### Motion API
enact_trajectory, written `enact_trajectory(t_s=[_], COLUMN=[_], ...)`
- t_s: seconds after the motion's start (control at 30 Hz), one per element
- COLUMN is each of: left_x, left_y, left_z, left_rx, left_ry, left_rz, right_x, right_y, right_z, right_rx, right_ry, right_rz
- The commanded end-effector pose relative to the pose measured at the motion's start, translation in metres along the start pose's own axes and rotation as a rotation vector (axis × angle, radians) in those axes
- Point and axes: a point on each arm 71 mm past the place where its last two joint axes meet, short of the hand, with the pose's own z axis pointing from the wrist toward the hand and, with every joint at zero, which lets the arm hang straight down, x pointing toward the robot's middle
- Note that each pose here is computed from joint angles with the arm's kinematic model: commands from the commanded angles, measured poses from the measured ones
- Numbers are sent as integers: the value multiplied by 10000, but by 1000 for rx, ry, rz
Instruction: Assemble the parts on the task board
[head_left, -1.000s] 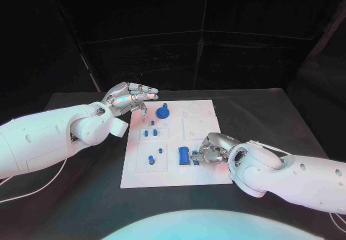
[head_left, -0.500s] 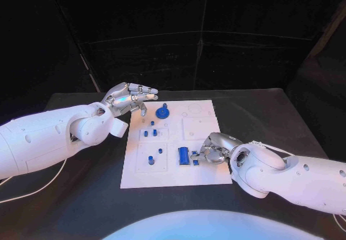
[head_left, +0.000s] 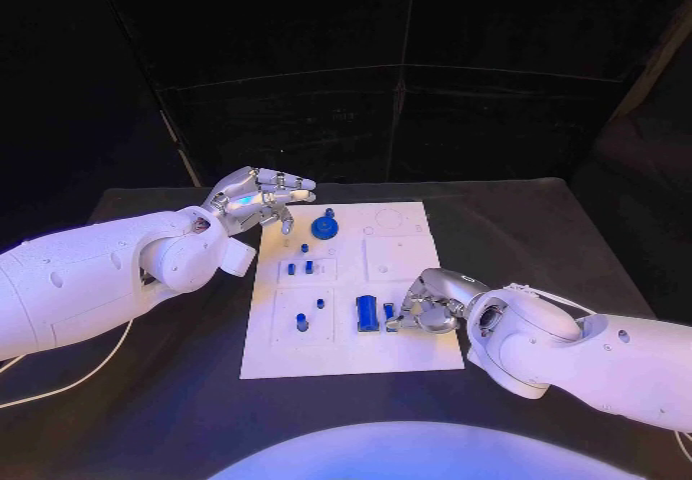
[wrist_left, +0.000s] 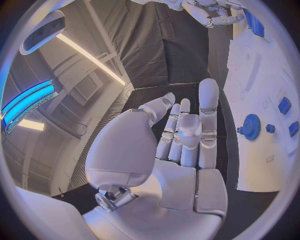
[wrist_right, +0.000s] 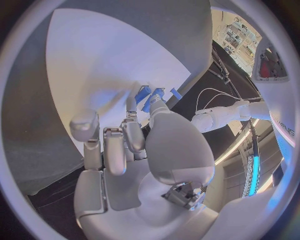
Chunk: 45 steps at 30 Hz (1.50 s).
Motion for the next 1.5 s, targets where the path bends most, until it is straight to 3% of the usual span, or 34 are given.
enact_trajectory(t_s=[0.03, 0.37, 0.77, 1.17, 1.5], left_x=[9, 9, 12, 18, 14], left_y=[-10, -10, -8, -7, -5], left_z=[7, 6, 11, 16, 15], left_rx=[3, 2, 2, 3, 3], left_ry=[9, 9, 10, 11, 10], left_rz=[-7, -7, -7, -7, -7], right_x=[17, 23, -6, -27, -55], right_y=[27, -4, -23, 33, 26], right_z=[2, 27, 75, 62, -17], right_rx=[-37, -14, 5, -43, -87], right_ry=[29, 35, -16, -52, -51], right_rz=[-4, -23, -49, -35, 48])
